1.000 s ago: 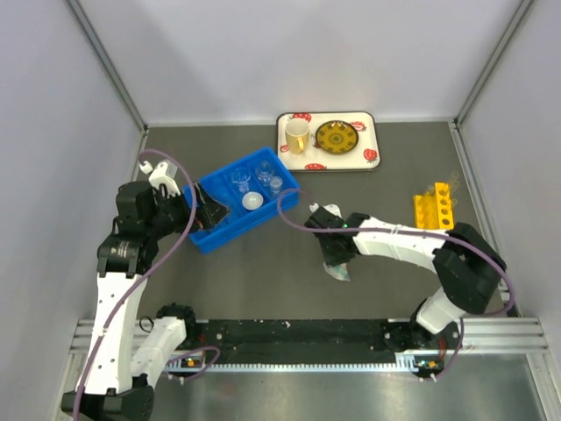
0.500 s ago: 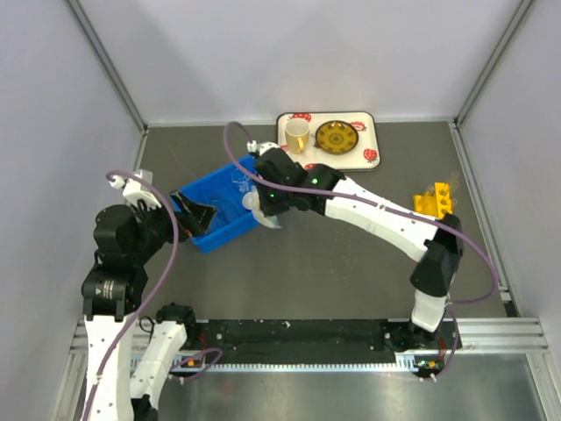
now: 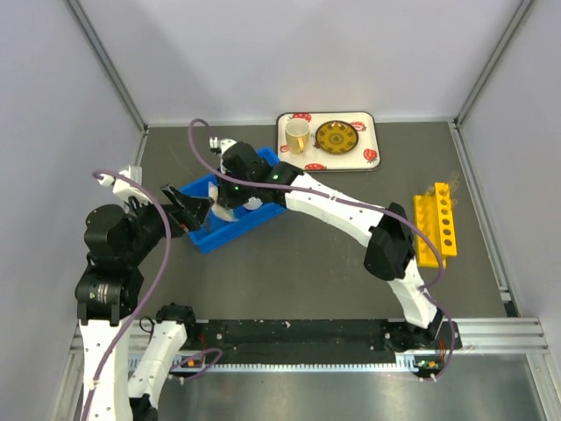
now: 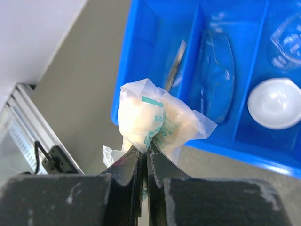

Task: Organize the chemistry lab equipment

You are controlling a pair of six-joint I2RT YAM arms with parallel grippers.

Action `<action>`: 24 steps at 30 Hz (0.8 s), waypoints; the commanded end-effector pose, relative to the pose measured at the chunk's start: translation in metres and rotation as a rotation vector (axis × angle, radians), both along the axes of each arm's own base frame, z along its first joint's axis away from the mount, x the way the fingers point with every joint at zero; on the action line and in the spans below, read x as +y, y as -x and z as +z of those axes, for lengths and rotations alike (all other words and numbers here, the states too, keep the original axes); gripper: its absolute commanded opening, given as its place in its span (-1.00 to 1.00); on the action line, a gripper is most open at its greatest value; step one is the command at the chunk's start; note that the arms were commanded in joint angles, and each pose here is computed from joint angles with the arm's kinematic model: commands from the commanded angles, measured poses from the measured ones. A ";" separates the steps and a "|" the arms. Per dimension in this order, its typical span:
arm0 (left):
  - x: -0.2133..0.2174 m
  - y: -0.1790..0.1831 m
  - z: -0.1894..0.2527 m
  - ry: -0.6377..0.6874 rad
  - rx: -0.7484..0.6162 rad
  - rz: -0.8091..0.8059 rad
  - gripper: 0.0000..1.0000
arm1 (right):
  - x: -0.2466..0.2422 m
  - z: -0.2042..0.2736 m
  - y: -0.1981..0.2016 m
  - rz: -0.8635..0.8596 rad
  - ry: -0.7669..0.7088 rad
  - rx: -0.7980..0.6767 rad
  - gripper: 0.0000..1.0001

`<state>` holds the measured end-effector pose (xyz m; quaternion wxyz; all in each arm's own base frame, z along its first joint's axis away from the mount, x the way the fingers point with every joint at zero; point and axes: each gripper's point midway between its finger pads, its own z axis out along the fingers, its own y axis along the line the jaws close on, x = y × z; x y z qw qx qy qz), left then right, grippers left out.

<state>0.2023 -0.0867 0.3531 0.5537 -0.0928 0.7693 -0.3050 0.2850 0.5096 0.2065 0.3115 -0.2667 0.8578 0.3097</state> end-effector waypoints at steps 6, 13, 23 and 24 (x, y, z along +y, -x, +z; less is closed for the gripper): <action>-0.004 -0.009 0.003 -0.003 -0.029 -0.024 0.97 | 0.067 0.014 -0.013 0.072 -0.278 -0.062 -1.00; -0.004 -0.010 0.000 -0.012 -0.021 -0.031 0.97 | 0.090 -0.015 -0.025 0.074 -0.321 -0.060 -1.00; -0.008 -0.011 -0.014 -0.025 0.002 -0.062 0.97 | 0.115 -0.050 -0.032 0.099 -0.362 -0.033 -1.00; -0.008 -0.012 -0.014 -0.025 0.004 -0.062 0.97 | 0.117 -0.049 -0.031 0.102 -0.371 -0.025 -1.00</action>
